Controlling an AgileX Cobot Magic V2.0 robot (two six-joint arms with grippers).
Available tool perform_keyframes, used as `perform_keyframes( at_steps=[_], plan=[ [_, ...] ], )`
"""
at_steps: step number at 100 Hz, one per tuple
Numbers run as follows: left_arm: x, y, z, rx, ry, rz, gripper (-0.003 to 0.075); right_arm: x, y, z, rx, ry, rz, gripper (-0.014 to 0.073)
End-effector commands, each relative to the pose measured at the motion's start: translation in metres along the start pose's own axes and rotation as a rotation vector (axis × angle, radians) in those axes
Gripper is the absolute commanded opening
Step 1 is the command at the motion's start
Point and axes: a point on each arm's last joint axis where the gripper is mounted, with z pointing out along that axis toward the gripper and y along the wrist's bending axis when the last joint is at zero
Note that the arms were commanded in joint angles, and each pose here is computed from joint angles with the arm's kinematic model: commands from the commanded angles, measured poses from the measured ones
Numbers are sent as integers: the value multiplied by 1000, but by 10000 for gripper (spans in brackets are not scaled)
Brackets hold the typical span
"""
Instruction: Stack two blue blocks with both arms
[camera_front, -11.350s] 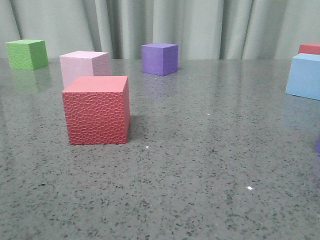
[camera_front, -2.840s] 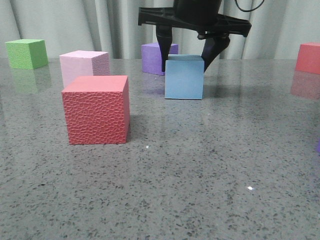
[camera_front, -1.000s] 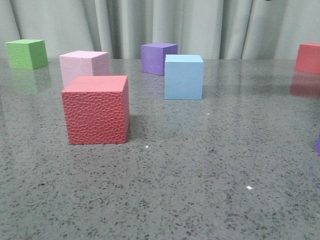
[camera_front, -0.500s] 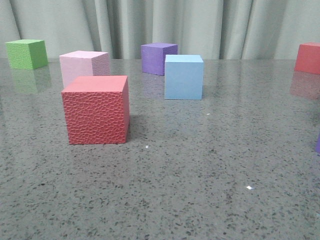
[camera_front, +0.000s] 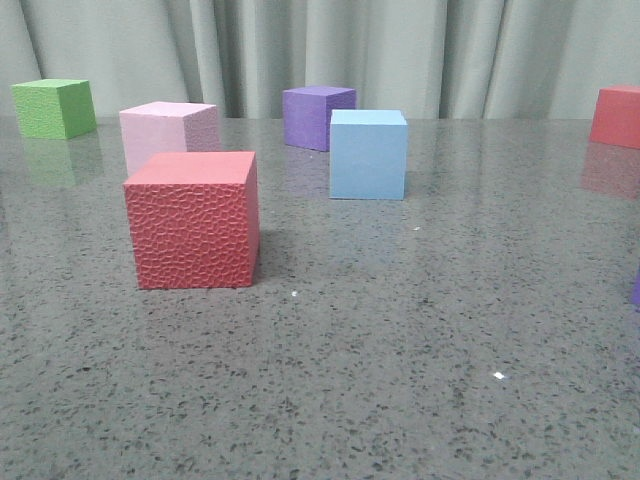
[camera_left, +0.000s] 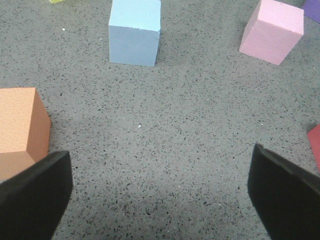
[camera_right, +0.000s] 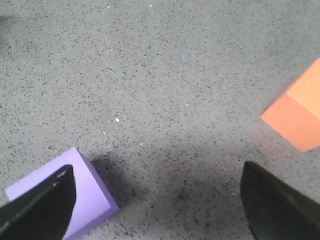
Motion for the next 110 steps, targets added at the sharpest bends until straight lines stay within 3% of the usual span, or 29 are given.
perform_keyframes(
  at_steps=[1, 57, 81, 110],
  plan=[
    [-14, -3, -5, 21, -83, -3, 681, -6, -3, -10, 14, -104, -21, 654],
    [-19, -4, -7, 29, -133, -3, 681, -5, -4, -10, 13, -112, -23, 654],
    [-57, -9, -7, 21, -172, 10, 648, -6, -3, -11, 11, -123, -23, 654],
    [-114, -17, 35, -13, -88, 33, 648, -7, -3, -11, 10, -125, -23, 654]
  ],
)
